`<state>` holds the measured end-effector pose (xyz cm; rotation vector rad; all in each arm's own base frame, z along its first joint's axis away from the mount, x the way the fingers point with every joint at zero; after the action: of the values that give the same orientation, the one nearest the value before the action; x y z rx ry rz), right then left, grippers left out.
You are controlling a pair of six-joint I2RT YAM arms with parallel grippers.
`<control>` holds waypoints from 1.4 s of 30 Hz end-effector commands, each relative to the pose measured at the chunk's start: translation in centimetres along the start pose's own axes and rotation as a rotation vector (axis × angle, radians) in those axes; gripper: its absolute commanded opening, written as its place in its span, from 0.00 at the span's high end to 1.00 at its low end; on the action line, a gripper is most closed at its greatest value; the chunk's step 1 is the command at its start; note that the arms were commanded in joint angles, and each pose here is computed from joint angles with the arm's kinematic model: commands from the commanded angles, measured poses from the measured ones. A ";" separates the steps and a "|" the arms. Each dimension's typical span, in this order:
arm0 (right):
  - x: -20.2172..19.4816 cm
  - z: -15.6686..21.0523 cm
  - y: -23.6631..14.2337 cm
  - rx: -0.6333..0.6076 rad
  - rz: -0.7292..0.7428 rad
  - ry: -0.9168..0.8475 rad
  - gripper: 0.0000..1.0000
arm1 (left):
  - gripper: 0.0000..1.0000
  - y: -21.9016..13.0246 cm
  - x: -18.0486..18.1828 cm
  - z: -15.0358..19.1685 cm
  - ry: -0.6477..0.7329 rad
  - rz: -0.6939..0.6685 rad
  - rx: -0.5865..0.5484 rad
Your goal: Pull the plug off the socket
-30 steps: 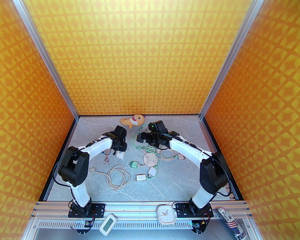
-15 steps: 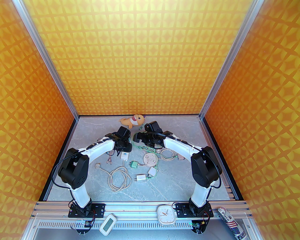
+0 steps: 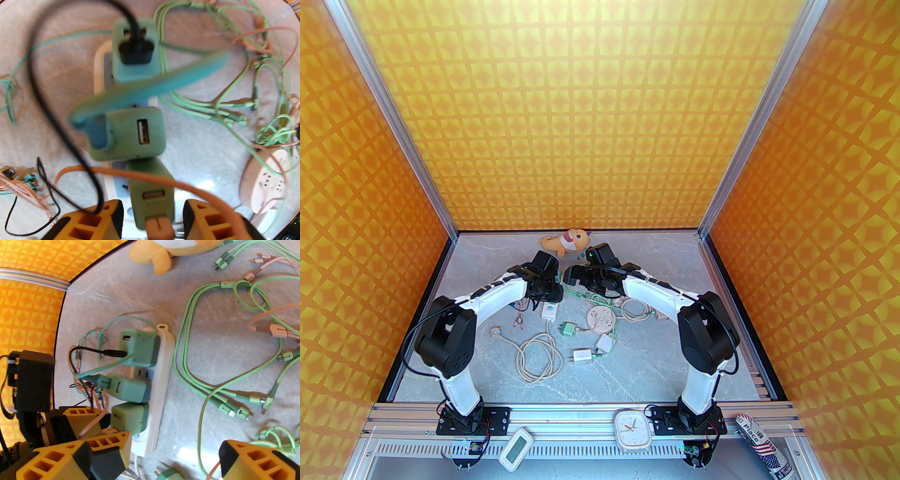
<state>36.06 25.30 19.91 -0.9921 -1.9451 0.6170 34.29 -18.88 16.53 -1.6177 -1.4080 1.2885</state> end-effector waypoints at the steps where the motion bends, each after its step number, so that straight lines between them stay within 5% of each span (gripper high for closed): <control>1: 0.3 -0.8 0.7 -0.018 -0.016 -0.007 0.13 | 0.52 0.3 -0.7 -0.9 0.011 0.018 -0.018; 13: 0.5 -0.8 2.9 0.041 -0.097 0.008 0.35 | 0.74 1.3 0.3 -0.9 0.066 -0.084 -0.001; 24: -0.2 -0.5 6.8 0.099 -0.151 0.050 0.49 | 0.75 -0.4 1.9 0.7 0.177 -0.085 0.013; 42: -0.9 0.1 11.5 0.142 -0.264 0.153 0.60 | 0.75 0.2 1.3 1.1 0.135 0.012 0.061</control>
<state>40.25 30.08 11.12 -0.6979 -1.8142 0.5506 34.00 -17.67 15.69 -1.6350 -1.3290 1.1372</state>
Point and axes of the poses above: each hand's point on the last joint's axis, 136 mm out from that joint toward the fingers, its own y axis out along the fingers, its own x axis along the line the jaws close on, z = x × y, the point moved 10 cm from there along -y, back along the fingers, and after that the axes turned 15 degrees about -y, right-handed, at the moved point
